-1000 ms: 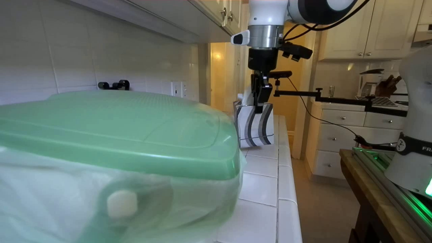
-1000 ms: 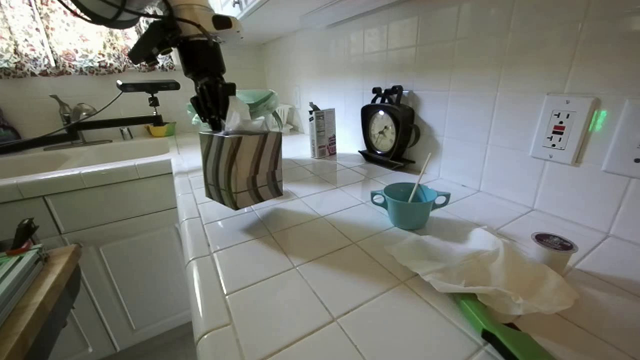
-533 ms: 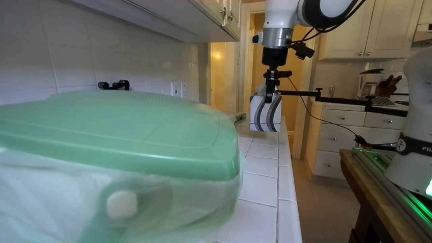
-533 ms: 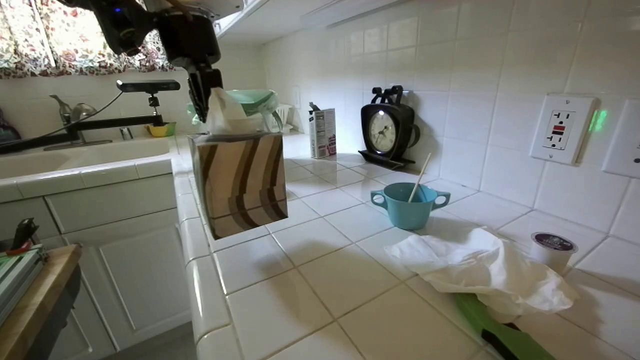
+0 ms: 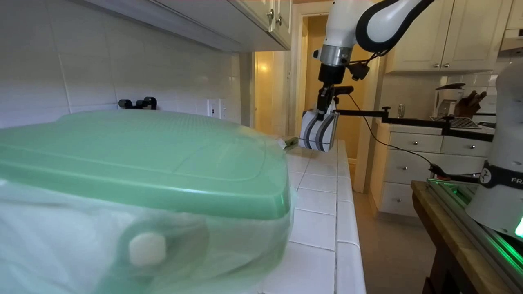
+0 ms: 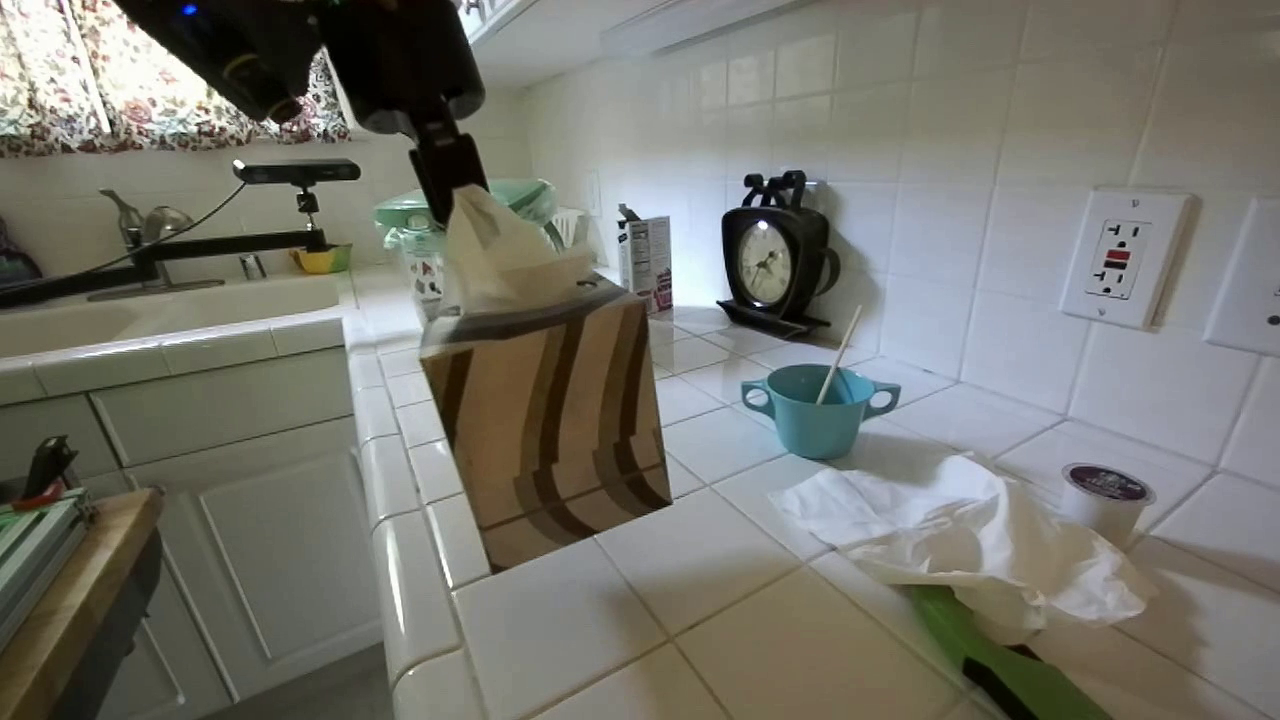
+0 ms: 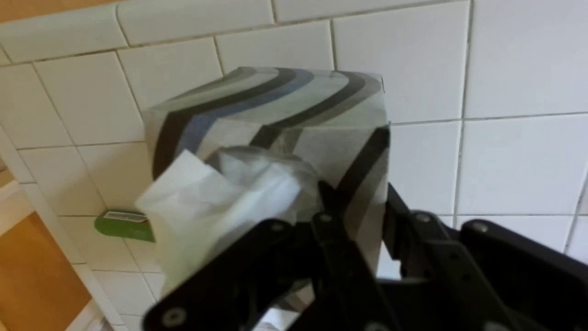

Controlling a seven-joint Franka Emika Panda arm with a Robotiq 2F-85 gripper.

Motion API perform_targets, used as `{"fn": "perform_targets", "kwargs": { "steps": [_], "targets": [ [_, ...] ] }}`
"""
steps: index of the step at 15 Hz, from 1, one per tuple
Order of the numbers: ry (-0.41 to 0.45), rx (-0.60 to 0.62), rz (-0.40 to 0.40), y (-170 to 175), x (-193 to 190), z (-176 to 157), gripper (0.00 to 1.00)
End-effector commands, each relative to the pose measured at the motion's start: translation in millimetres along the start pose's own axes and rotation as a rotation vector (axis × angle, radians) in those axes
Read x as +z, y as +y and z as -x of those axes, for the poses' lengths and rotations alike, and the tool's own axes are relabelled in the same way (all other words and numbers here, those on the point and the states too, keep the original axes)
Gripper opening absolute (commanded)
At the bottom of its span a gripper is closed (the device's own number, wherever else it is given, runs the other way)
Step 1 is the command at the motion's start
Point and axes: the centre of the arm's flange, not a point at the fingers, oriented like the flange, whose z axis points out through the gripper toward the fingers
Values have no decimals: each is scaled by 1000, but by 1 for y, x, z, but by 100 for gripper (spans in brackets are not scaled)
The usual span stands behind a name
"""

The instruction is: Move the box to the right

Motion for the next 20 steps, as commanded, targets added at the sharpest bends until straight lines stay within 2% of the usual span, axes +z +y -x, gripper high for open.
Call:
{"fn": "perform_targets", "kwargs": {
  "steps": [1, 12, 13, 14, 15, 16, 20],
  "targets": [
    [33, -1, 3, 15, 20, -13, 6],
    [39, -68, -40, 25, 59, -45, 6],
    [33, -78, -44, 24, 61, -47, 26],
    [32, -85, -51, 23, 61, -49, 51],
    [31, -94, -56, 22, 61, -51, 51],
    [30, -101, -57, 21, 59, -52, 56],
    [39, -125, -32, 20, 35, -55, 85]
  ]
}}
